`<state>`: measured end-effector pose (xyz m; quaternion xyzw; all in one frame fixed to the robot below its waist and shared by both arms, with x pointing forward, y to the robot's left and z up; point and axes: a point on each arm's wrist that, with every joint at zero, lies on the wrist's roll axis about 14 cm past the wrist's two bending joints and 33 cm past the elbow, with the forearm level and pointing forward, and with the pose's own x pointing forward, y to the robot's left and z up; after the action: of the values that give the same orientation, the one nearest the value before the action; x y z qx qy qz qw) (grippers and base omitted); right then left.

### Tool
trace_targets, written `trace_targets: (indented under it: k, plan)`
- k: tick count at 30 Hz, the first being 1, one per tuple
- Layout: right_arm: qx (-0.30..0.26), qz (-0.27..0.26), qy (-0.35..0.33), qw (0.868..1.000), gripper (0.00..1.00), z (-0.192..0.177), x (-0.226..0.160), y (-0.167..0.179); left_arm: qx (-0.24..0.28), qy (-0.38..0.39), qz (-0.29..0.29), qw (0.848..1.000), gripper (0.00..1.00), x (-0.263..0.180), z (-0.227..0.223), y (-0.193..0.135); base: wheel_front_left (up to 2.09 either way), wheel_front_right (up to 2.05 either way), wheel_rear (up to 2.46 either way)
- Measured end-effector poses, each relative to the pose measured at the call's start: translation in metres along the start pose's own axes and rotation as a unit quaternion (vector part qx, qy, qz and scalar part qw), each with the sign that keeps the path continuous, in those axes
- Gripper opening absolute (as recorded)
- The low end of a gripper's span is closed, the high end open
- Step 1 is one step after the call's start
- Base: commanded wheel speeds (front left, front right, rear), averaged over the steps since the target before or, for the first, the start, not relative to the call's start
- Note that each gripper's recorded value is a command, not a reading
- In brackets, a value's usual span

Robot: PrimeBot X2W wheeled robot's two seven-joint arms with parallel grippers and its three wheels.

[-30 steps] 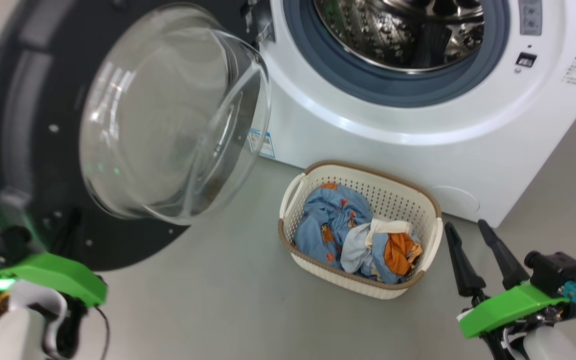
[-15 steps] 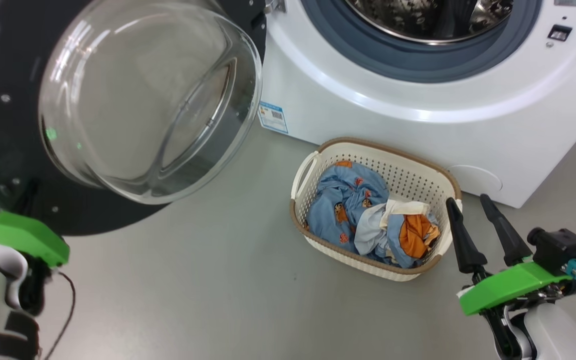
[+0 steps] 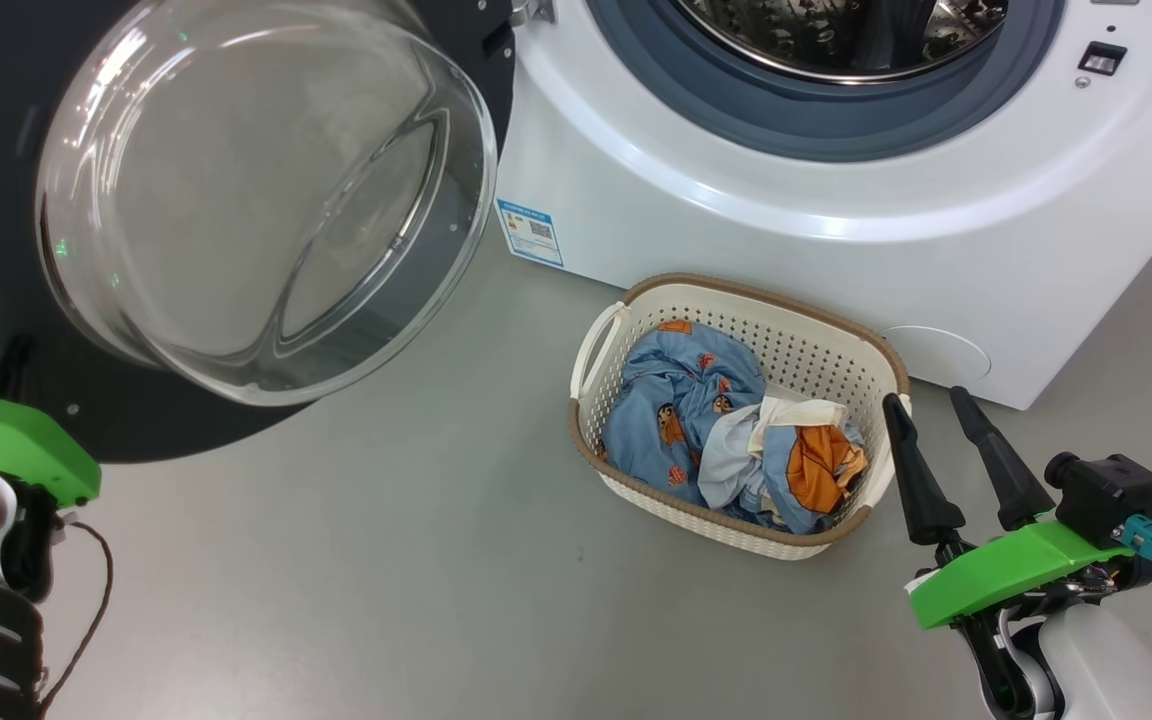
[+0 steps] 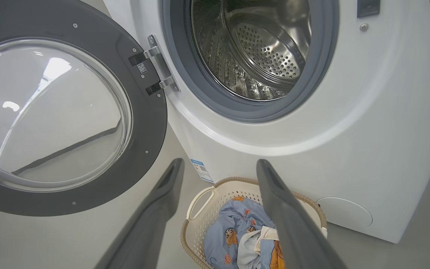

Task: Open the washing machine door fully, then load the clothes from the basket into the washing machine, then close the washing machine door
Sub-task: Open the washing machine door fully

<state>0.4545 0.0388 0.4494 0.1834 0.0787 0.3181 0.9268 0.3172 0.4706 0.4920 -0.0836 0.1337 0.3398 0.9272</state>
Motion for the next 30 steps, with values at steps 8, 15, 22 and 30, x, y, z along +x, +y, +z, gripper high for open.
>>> trace_targets:
  k: [8,15,22,30]
  plan:
    - [-0.004,-0.004,-0.005,1.0,1.0,0.005,-0.003,-0.001,0.002,-0.003,-0.006,1.0,0.0,0.0,-0.001,0.0,0.0,0.0,0.0]
    - [-0.011,-0.005,-0.016,1.0,1.0,0.016,-0.007,0.002,-0.001,-0.018,-0.02,1.0,0.0,-0.004,0.003,-0.002,0.0,0.0,0.0]
    - [-0.012,-0.011,-0.02,1.0,1.0,0.02,-0.017,0.004,-0.001,-0.024,-0.035,0.999,0.0,-0.012,-0.006,-0.003,0.0,0.0,0.0]
    - [-0.014,-0.02,-0.023,0.999,1.0,0.022,-0.024,0.0,-0.007,-0.028,-0.057,0.998,0.0,-0.016,-0.016,-0.017,0.0,0.0,0.0]
